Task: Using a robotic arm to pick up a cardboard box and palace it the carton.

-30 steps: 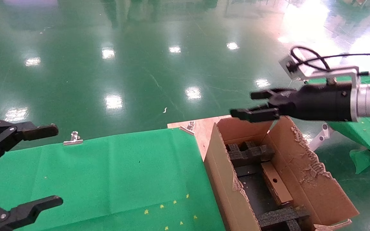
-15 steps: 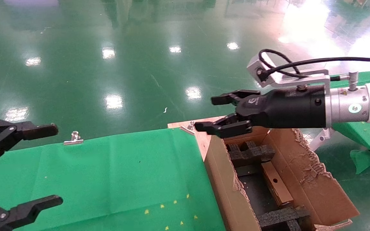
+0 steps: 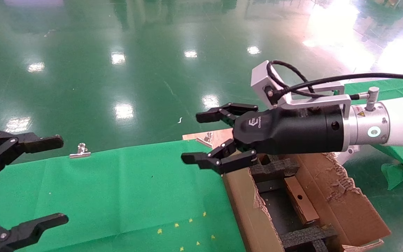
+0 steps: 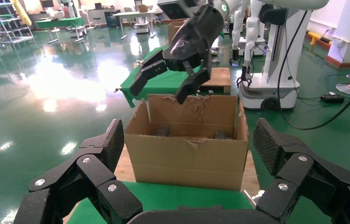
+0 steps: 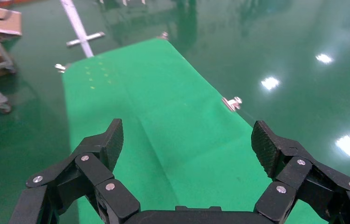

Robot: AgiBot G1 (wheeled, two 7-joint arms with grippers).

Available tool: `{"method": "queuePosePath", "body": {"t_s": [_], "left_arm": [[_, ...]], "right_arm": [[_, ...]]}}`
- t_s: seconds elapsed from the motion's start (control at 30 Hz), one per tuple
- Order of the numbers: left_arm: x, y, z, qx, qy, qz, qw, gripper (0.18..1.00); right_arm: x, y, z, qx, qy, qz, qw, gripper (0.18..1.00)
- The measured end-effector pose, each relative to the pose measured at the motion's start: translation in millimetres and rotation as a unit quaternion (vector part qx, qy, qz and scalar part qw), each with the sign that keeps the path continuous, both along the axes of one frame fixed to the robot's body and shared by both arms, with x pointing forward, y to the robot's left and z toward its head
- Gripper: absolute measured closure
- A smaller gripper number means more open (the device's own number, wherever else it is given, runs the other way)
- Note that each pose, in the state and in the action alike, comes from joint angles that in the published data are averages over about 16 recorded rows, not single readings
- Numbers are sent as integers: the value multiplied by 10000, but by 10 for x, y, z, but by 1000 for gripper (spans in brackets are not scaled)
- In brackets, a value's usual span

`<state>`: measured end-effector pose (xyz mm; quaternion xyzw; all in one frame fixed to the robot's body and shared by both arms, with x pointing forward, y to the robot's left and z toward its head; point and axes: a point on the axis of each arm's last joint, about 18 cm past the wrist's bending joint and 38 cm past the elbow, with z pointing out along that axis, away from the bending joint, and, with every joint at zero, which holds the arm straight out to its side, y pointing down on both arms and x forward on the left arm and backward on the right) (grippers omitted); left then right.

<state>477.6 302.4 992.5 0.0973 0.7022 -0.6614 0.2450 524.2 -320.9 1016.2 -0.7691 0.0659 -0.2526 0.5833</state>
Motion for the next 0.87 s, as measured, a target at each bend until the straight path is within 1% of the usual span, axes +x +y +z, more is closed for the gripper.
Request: {"method": "queuePosePath", "body": {"t_s": [0.27,0.53,0.63,0.87], "left_arm": [[0,0,0,0,0,0,10000,183],[0,0,0,0,0,0,10000,183],[0,0,0,0,0,0,10000,183],[0,0,0,0,0,0,10000,183]], "right_arm": [[-129,135,-50,117,-291,561,9979,178],[-274,201,-117,278,-622,1029,9924,178],[-332,209,-147,346,-754,1177,9896,178],[-400,207,-185,428,-913,1329,9860,178]]}}
